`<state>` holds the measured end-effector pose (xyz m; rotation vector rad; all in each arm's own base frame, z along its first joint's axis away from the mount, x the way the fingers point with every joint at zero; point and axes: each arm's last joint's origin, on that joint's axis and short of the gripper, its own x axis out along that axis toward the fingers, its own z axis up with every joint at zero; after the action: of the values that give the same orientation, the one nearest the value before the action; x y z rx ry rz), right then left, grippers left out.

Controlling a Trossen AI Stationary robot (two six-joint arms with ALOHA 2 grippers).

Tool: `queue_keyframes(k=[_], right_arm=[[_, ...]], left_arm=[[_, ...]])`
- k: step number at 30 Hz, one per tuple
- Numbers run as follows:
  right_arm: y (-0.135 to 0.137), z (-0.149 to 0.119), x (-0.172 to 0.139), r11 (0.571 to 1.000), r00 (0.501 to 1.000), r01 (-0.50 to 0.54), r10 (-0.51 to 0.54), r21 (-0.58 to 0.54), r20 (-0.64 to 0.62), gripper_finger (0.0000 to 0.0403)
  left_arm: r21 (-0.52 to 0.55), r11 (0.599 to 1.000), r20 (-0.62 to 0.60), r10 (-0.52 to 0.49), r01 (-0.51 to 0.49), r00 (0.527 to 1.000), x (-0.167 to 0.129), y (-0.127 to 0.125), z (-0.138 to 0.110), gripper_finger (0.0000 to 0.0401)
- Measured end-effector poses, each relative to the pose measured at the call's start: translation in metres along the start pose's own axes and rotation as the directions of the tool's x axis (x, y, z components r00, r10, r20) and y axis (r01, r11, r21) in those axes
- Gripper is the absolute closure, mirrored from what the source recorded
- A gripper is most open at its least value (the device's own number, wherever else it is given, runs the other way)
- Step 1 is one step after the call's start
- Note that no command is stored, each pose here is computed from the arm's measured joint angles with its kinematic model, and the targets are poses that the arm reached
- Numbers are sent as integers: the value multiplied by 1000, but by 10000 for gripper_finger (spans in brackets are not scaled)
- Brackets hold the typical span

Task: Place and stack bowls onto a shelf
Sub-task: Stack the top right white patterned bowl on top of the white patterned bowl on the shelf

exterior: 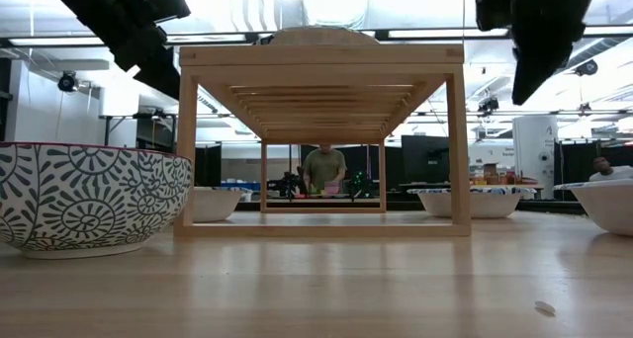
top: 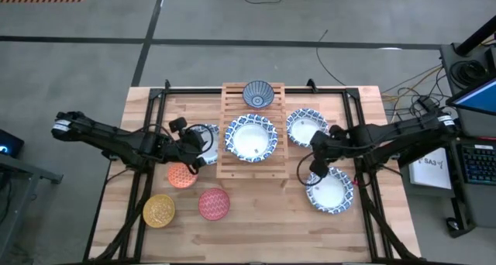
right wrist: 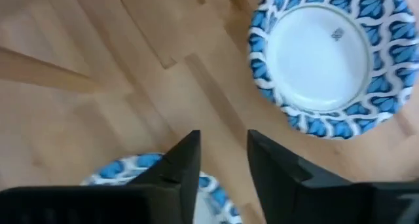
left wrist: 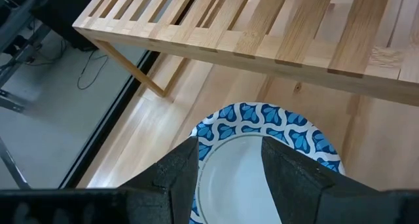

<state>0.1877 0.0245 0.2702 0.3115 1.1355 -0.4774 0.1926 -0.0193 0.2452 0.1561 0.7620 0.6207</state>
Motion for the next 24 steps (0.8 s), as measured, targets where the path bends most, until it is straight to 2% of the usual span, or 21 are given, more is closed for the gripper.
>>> queue_keyframes(k=[5, 9, 18, 24], right_arm=[[0, -3, 17, 970, 993, 122, -121, -209, 18, 216], [-2, -4, 32, 944, 992, 130, -126, -303, 34, 196], [-19, -10, 64, 943, 988, 151, -151, -296, 24, 200], [-23, -1, 73, 949, 988, 157, -152, -275, 37, 200]], left_arm=[[0, 1000, 0, 0, 0, 1000, 0, 0, 0, 250], [0, 1000, -1, 0, 0, 1000, 0, 0, 0, 250], [1, 1000, -1, 0, 0, 1000, 0, 0, 0, 250], [1, 1000, -1, 1, -1, 1000, 0, 0, 0, 250]])
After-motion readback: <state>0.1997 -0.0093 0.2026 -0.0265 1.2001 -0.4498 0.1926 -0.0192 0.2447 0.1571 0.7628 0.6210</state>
